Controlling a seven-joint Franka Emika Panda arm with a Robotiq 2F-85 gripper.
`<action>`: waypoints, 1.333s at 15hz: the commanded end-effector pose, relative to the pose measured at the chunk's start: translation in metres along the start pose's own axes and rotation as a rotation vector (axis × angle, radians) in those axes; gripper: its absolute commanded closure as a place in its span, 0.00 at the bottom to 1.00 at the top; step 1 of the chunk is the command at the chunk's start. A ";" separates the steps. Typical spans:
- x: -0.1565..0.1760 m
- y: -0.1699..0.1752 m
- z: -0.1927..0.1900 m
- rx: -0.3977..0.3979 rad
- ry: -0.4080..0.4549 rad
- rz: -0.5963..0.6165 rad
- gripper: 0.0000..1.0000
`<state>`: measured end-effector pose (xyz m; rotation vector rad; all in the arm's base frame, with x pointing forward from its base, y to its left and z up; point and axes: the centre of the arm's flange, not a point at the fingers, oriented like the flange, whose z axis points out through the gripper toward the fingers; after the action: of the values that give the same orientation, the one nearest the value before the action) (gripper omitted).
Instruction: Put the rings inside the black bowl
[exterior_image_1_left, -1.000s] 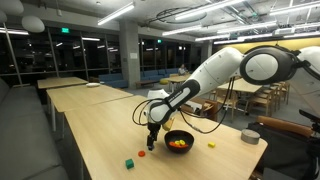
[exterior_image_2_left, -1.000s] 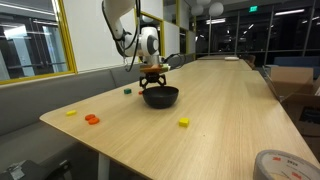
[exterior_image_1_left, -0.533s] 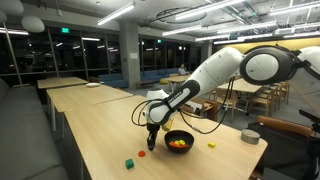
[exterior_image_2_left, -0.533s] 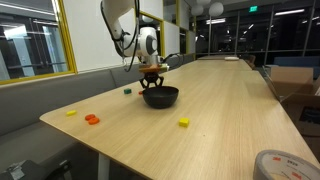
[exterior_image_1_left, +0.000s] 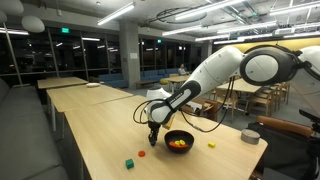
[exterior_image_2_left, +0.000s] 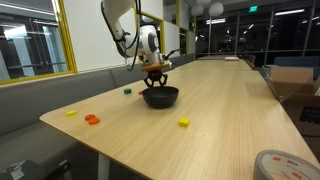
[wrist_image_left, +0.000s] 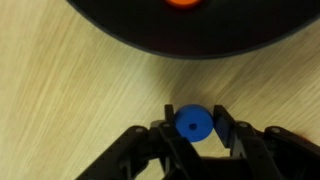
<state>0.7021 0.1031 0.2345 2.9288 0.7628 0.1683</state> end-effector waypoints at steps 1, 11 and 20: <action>-0.002 0.018 -0.027 -0.109 0.022 0.070 0.77; -0.024 0.053 -0.077 -0.340 0.036 0.242 0.77; -0.058 0.054 -0.084 -0.242 -0.378 0.286 0.76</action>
<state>0.6746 0.0354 0.3090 2.6318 0.1464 -0.1077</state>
